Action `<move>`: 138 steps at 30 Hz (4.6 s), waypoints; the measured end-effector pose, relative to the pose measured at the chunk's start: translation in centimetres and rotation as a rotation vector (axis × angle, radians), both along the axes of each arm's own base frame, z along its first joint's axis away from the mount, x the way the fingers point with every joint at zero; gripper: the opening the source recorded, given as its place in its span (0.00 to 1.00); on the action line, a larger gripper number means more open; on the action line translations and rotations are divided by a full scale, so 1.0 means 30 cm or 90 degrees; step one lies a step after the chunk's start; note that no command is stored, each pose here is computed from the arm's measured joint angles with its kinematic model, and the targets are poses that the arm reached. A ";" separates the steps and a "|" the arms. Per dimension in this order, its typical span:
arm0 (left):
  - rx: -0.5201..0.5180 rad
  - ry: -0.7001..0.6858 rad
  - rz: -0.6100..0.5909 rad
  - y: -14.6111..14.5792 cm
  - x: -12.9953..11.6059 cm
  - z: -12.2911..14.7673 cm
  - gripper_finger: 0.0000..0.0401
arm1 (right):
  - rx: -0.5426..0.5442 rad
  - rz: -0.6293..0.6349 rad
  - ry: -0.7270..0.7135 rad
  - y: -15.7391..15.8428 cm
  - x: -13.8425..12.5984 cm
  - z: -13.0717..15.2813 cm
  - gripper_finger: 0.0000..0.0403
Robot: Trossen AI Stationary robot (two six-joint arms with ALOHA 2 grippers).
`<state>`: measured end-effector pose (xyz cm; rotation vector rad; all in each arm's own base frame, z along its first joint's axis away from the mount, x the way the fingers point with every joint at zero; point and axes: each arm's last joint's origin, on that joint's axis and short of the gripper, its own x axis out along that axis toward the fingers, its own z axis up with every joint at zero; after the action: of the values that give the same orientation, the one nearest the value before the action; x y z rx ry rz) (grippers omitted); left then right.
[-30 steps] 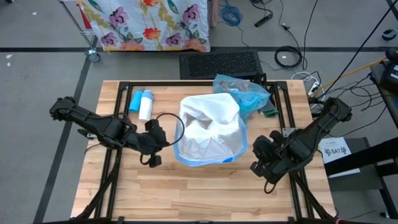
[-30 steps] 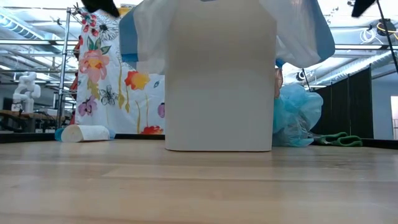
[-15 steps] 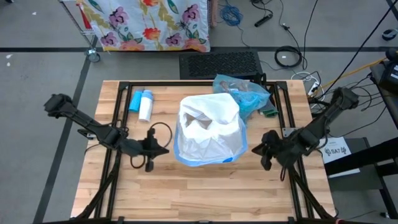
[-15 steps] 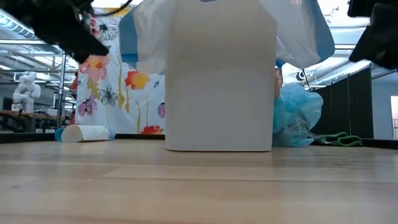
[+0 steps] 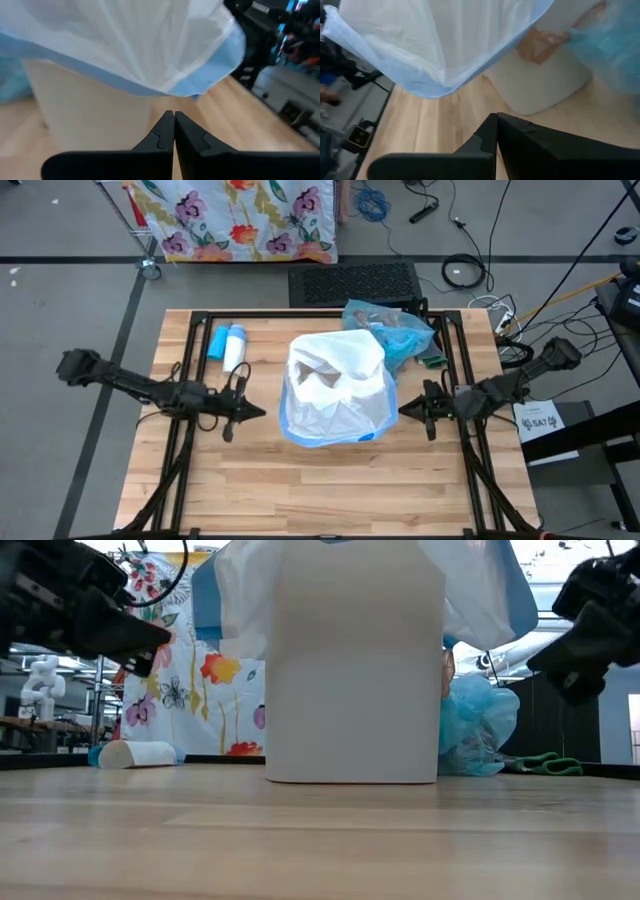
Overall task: Place trash/remove bag and relplace
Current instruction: Return to Home Position
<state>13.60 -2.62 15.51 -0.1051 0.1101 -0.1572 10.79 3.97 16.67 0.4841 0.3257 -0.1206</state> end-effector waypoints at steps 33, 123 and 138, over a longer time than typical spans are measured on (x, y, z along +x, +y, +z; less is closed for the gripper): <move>-0.018 0.089 0.115 0.176 -0.089 -0.031 0.02 | -0.040 -0.009 -0.093 -0.084 -0.104 0.080 0.00; -0.039 0.093 0.144 0.180 -0.089 -0.031 0.02 | -0.201 0.024 -0.208 -0.060 -0.058 0.032 0.00; -0.039 0.094 0.144 0.180 -0.089 -0.032 0.02 | -0.201 0.024 -0.208 -0.060 -0.058 0.032 0.00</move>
<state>10.93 2.77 14.55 -0.1891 0.2392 0.0740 9.06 2.17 17.63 0.1792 -0.0069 -0.0531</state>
